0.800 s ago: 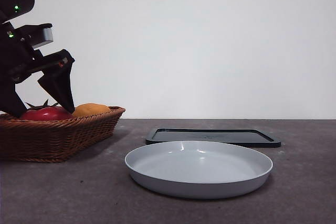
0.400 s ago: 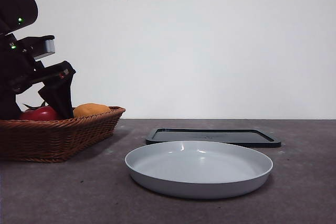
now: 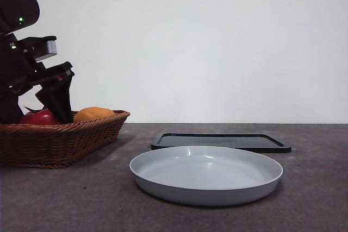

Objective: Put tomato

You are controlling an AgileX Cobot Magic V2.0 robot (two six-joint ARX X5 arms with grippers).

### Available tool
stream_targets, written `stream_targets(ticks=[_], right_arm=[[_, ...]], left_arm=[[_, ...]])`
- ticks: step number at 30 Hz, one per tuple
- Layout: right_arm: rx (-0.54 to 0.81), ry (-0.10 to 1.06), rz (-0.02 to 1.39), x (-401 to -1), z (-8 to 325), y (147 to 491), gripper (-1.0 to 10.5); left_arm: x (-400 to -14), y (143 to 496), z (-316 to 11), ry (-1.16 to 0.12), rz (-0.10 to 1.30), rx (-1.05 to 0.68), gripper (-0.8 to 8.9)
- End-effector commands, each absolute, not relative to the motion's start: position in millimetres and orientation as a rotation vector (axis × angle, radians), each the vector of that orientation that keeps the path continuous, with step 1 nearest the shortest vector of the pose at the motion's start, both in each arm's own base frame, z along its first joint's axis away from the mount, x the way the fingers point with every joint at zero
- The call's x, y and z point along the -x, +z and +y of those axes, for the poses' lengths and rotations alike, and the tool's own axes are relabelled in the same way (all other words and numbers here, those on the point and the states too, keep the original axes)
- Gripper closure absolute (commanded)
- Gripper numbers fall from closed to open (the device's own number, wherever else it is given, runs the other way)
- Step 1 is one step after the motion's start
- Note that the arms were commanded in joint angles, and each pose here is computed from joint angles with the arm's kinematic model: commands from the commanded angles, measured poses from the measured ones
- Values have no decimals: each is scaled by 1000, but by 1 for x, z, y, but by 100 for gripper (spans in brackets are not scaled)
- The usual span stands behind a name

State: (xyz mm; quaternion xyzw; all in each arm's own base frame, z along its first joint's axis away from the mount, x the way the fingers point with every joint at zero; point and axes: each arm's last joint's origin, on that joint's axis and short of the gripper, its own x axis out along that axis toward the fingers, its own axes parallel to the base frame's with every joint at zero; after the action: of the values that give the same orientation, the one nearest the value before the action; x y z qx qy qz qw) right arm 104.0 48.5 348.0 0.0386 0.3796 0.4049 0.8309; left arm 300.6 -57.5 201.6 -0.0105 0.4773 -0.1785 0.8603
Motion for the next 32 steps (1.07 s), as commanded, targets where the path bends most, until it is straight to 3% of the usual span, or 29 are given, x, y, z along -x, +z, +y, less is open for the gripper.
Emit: stream_targets(ticks=[1,6,13,19,32], right_arm=[[-67,869,784,-105,49,352,503],[-67,869,784,-105,49,352,503],[-67,869,784,-105,49,352,503],[-67,869,784,-105,49,352,503],[-67,868,784,-105,49,352,503]], left_arm=[[-305,229,-61,-403,932,32,515],[-296,270,-74,-487,875,30,515],[-272,304,-123,-681,793,-38,514],[-253,294,-177,-845,787,-151,513],[-251,230,-257,-931,814,-326,511]])
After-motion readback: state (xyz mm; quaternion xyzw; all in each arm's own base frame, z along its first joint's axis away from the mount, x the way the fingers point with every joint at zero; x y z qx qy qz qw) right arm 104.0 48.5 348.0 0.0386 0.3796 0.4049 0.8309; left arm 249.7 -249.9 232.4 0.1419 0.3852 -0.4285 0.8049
